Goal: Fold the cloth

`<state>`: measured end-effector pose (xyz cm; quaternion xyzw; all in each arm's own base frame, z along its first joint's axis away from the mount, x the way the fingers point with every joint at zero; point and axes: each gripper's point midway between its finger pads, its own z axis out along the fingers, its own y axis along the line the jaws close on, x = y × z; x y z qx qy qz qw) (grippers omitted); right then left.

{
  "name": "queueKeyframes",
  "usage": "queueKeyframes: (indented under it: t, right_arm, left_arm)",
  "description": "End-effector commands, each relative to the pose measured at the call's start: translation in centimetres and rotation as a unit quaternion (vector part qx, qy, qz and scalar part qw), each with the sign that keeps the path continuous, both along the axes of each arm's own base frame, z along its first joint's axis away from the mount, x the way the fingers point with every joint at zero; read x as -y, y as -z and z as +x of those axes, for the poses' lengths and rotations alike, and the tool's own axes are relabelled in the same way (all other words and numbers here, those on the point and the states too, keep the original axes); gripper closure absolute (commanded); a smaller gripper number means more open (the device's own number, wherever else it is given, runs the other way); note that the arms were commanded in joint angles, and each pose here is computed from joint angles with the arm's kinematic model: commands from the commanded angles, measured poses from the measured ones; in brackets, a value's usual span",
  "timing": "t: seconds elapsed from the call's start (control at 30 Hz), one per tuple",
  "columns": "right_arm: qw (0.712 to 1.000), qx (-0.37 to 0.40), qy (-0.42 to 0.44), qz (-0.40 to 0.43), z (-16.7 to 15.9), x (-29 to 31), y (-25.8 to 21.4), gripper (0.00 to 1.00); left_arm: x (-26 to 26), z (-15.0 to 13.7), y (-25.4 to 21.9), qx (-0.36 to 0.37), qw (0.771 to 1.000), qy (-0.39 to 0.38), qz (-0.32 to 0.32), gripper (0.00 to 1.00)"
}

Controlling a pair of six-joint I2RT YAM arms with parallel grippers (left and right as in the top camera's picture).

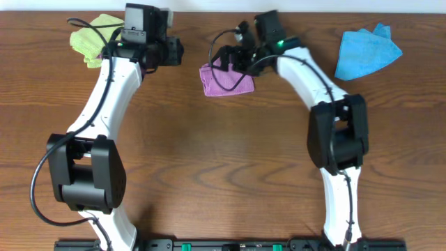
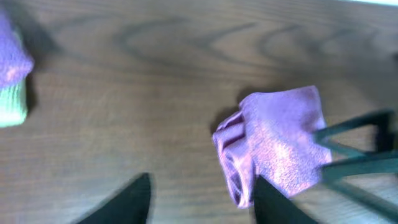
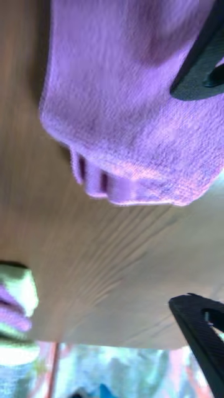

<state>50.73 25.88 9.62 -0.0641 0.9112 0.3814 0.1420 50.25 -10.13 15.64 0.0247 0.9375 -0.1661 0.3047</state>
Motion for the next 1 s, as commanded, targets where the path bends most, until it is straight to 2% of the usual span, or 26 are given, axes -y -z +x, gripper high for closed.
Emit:
queueKeyframes:
  t: [0.0, 0.07, 0.2, 0.3, 0.53, 0.67, 0.8, 0.9, 0.97]
  right_arm:
    - [0.995, 0.094, 0.019, -0.038, 2.0, 4.6, -7.6, 0.01]
    - [0.989, 0.097, 0.026, -0.106, 1.2, 7.6, -8.9, 0.01]
    - [0.961, 0.099, 0.03, -0.257, -2.5, 13.4, -12.0, 0.01]
    - [0.941, 0.106, 0.04, -0.32, -5.4, 16.1, -15.0, 0.01]
    - [0.919, 0.168, 0.085, -0.347, -13.4, 19.8, -24.3, 0.01]
    - [0.899, 0.216, 0.126, -0.359, -18.4, 22.0, -27.4, 0.01]
    - [0.884, 0.231, 0.146, -0.379, -25.2, 24.2, -26.0, 0.01]
    - [0.886, 0.223, 0.153, -0.377, -30.1, 25.0, -22.6, 0.01]
    - [0.887, 0.226, 0.172, -0.365, -32.2, 25.4, -21.0, 0.01]
  left_arm:
    - [-0.7, -0.7, -0.7, -0.009, 1.0, -0.001, -0.022, 0.35]
    - [-0.6, -1.2, -0.4, -0.021, 0.999, 0.004, -0.025, 0.26]
    - [0.1, -2.0, 0.1, -0.033, 0.999, 0.018, -0.018, 0.07]
    - [0.7, -2.2, 0.3, -0.036, 0.999, 0.024, -0.018, 0.02]
    - [1.6, -3.2, 1.4, -0.056, 0.997, 0.041, -0.038, 0.05]
    - [2.1, -3.9, 2.5, -0.068, 0.995, 0.049, -0.05, 0.05]
    - [2.9, -4.6, 3.9, -0.076, 0.994, 0.059, -0.055, 0.05]
    - [4.0, -5.2, 5.2, -0.078, 0.994, 0.067, -0.032, 0.05]
    - [5.2, -5.5, 5.8, -0.075, 0.994, 0.078, -0.024, 0.04]
